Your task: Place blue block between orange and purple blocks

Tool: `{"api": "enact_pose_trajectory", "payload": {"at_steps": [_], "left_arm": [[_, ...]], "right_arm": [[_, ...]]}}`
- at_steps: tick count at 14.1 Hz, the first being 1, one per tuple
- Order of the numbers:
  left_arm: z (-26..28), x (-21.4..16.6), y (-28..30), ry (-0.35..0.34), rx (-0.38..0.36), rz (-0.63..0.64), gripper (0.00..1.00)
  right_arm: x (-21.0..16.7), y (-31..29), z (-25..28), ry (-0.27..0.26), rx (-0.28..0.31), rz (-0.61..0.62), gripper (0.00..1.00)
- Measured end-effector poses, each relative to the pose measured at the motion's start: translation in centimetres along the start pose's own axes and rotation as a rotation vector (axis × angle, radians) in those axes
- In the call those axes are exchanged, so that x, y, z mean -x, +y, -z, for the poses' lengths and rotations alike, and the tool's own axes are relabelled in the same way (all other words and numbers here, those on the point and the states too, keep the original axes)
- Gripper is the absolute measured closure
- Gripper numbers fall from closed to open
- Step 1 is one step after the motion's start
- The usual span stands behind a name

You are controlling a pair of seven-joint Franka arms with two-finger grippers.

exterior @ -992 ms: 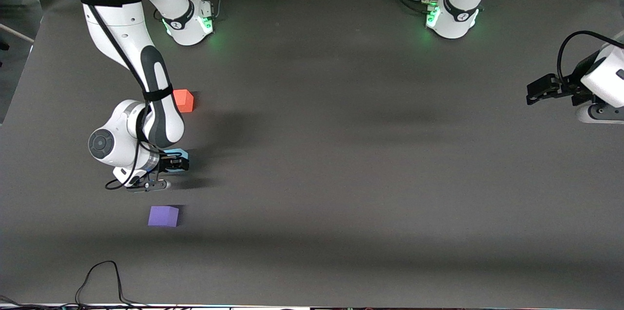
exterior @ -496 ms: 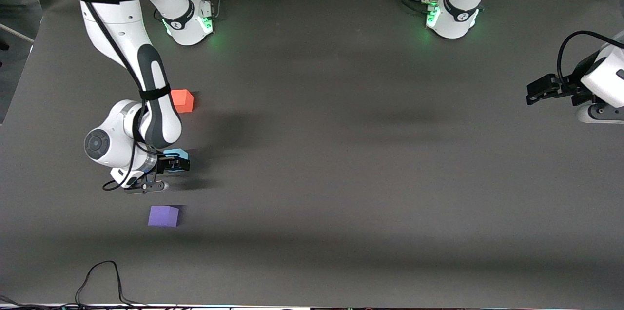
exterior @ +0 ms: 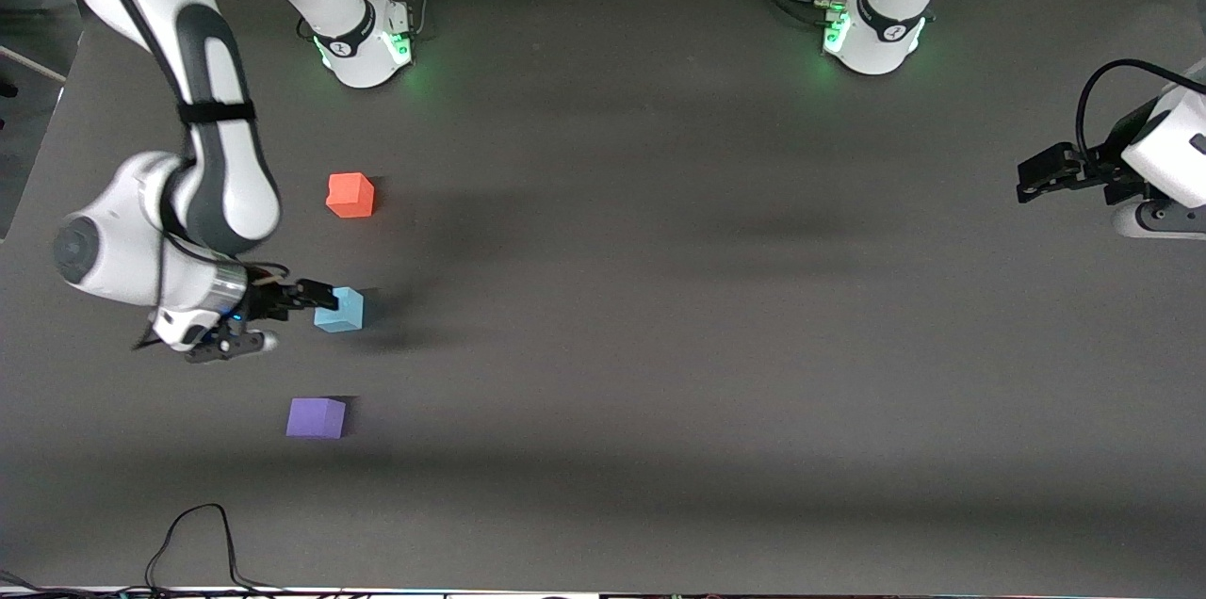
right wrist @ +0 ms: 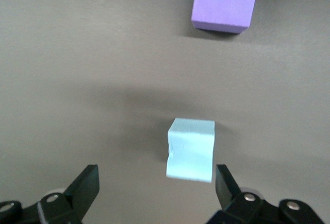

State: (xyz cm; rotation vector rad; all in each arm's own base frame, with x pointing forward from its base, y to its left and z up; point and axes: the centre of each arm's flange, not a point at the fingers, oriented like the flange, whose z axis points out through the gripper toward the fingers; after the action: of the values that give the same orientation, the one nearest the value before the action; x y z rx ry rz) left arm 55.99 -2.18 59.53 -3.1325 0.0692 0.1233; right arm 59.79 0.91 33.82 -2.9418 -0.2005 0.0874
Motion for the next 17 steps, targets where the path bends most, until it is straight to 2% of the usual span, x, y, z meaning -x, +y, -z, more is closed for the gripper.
{"api": "enact_pose_trajectory", "payload": {"at_steps": [2, 6, 10, 13, 17], "left_arm": [[0.0, 0.0, 0.0, 0.0, 0.0, 0.0, 0.0], [0.0, 0.0, 0.0, 0.001, 0.0, -0.001, 0.0], [0.0, 0.0, 0.0, 0.001, 0.0, -0.001, 0.0], [0.0, 0.0, 0.0, 0.001, 0.0, -0.001, 0.0], [0.0, 0.0, 0.0, 0.001, 0.0, 0.0, 0.0]], "right_arm": [[0.9, -0.5, 4.5, -0.013, -0.019, 0.034, 0.0], [0.9, -2.3, 13.7, -0.014, -0.02, 0.07, 0.0], [0.9, -5.0, 20.8, -0.022, 0.027, 0.082, 0.0], [1.2, -6.1, 23.5, -0.016, 0.033, 0.085, 0.0], [1.1, -7.5, 23.8, -0.014, 0.049, 0.051, 0.0]]}}
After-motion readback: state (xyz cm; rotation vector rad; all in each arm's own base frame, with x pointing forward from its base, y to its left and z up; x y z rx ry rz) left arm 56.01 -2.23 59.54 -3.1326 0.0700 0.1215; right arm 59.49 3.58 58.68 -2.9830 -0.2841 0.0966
